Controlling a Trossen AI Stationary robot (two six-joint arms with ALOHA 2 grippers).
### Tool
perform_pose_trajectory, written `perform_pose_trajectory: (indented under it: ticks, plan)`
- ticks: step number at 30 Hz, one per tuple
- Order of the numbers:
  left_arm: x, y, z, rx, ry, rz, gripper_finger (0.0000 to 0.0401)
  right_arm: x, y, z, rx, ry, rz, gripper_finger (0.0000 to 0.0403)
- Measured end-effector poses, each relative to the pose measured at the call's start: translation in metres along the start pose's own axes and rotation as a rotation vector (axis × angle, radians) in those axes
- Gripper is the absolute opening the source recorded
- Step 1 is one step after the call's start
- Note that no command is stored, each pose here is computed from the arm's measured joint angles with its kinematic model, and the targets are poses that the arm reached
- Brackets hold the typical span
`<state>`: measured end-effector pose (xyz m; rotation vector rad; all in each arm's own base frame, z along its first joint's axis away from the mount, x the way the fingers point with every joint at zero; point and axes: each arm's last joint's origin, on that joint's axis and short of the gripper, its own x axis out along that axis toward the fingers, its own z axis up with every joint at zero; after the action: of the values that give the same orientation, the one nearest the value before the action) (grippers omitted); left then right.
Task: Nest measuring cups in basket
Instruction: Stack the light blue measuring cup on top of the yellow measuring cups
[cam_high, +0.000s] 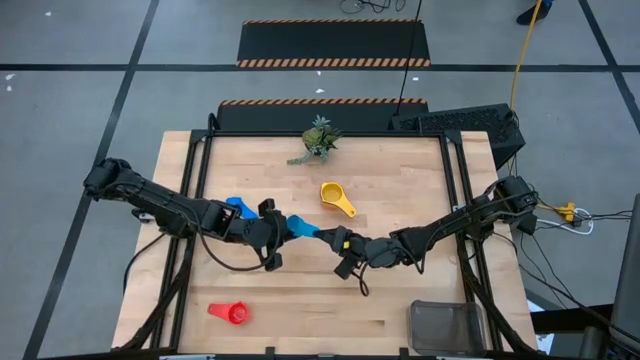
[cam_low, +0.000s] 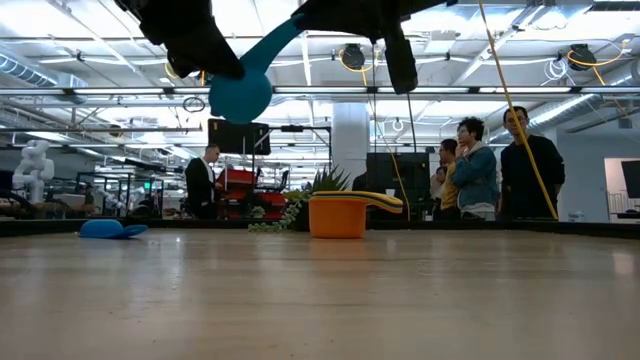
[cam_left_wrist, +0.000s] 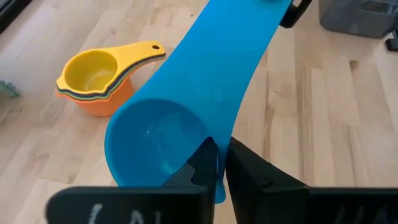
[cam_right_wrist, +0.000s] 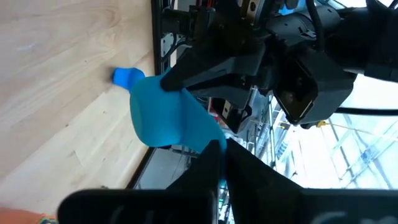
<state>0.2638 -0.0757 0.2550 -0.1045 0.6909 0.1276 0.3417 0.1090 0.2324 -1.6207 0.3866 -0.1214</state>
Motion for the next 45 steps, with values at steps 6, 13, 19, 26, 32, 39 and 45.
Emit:
perform_pose_trajectory:
  ticks: [6, 13, 19, 26, 32, 39, 45]
  plan:
    - [0.0, 0.0, 0.002, -0.011, -0.031, 0.018, 0.0094, 0.0, 0.0, -0.001, 0.035, 0.045, 0.001, 0.0002]
    - [0.0, 0.0, 0.004, -0.01, -0.056, 0.055, 0.0158, -0.003, 0.002, -0.001, 0.061, 0.152, 0.006, 0.0001]
    - [-0.002, 0.002, 0.004, -0.002, -0.068, 0.085, 0.0181, -0.007, 0.007, 0.001, 0.079, 0.219, 0.031, 0.0001]
    - [-0.017, 0.005, 0.01, -0.026, -0.137, 0.123, 0.0181, -0.01, 0.011, 0.0, 0.155, 0.329, 0.029, 0.0]
    - [-0.024, 0.0, 0.009, -0.019, -0.156, 0.129, 0.0182, -0.013, 0.018, -0.005, 0.212, 0.413, 0.007, 0.0]
    - [-0.024, -0.001, 0.008, -0.008, -0.154, 0.13, 0.0182, -0.026, 0.038, -0.015, 0.394, 0.422, -0.019, 0.0]
    - [-0.024, -0.001, 0.008, -0.002, -0.158, 0.14, 0.0182, -0.041, 0.053, -0.026, 0.537, 0.397, -0.102, 0.0]
